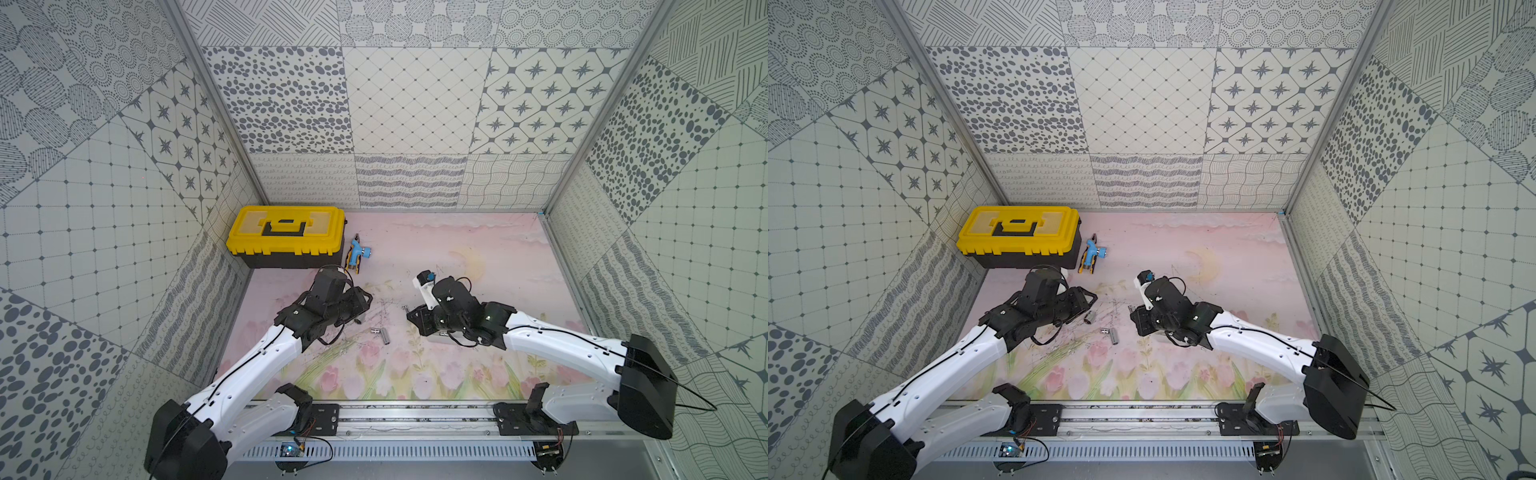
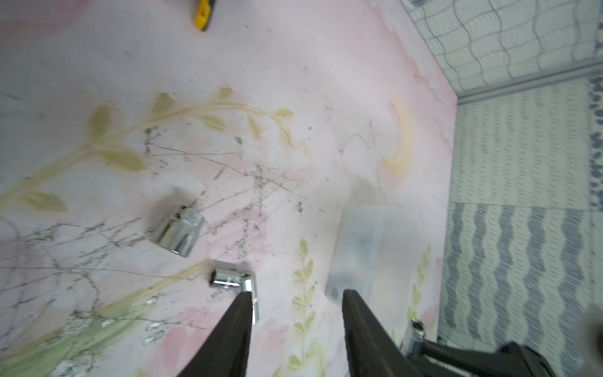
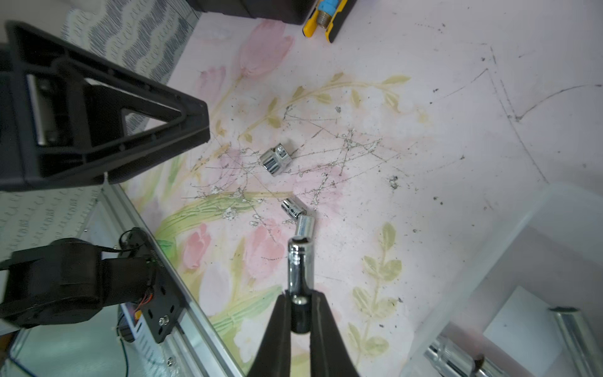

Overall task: Put the socket on the desktop into the storage box
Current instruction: Pick up the socket head at the center of the board.

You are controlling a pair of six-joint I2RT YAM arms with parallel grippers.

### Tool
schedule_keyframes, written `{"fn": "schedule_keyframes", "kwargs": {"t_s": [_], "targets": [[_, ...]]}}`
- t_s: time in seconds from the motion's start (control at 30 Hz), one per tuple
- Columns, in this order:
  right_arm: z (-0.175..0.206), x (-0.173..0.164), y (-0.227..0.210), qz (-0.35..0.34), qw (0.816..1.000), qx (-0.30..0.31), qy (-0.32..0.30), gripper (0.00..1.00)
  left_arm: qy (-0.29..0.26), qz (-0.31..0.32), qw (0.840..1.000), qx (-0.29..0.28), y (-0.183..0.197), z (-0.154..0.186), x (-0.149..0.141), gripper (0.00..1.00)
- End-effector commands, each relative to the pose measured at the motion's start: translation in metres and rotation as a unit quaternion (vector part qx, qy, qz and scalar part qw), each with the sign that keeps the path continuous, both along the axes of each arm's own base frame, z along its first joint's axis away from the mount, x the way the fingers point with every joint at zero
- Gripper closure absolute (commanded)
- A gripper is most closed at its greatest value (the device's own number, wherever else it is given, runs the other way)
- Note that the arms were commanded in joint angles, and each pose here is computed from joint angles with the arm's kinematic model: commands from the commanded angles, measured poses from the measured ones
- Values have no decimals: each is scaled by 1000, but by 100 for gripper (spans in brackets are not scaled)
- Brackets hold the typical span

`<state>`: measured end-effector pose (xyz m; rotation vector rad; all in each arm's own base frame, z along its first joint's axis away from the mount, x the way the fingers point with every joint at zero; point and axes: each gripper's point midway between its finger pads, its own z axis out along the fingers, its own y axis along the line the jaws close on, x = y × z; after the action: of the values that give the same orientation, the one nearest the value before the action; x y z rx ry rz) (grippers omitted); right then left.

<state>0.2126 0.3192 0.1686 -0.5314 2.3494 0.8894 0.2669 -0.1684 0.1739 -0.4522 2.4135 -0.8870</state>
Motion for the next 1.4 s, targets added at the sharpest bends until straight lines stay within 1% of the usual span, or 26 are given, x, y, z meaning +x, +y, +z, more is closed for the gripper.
{"fn": "schedule_keyframes", "kwargs": {"t_s": [0.0,0.07,0.17,0.37,0.5,0.7,0.93,1.03,1.1,1.13,1.23,1.37], "targets": [[31,-14,10,46,996,75,-9,100,14,-148,982,-115,-62,44,-49,50],[34,-18,6,48,996,76,-8,100,10,-173,976,-134,-78,51,-58,50],[37,-21,4,48,996,78,-7,100,8,-186,969,-160,-92,57,-60,49],[41,-25,4,54,996,74,-8,100,19,-211,963,-166,-111,53,-62,50],[40,-27,3,54,996,71,-8,100,14,-208,963,-172,-113,54,-61,51],[40,-34,8,71,995,69,-8,100,22,-191,968,-162,-110,44,-57,53],[36,-42,10,75,995,70,-5,100,29,-174,972,-153,-106,35,-54,65],[37,-43,9,72,995,74,-7,100,31,-171,973,-154,-106,34,-53,73],[39,-42,8,69,995,77,-9,100,32,-169,973,-155,-106,34,-53,82],[40,-43,8,69,994,81,-10,100,31,-168,973,-156,-106,34,-53,88],[43,-43,7,68,994,89,-11,100,30,-167,972,-160,-107,35,-52,100],[49,-45,6,64,992,105,-9,100,21,-170,970,-171,-109,40,-51,100]]}}
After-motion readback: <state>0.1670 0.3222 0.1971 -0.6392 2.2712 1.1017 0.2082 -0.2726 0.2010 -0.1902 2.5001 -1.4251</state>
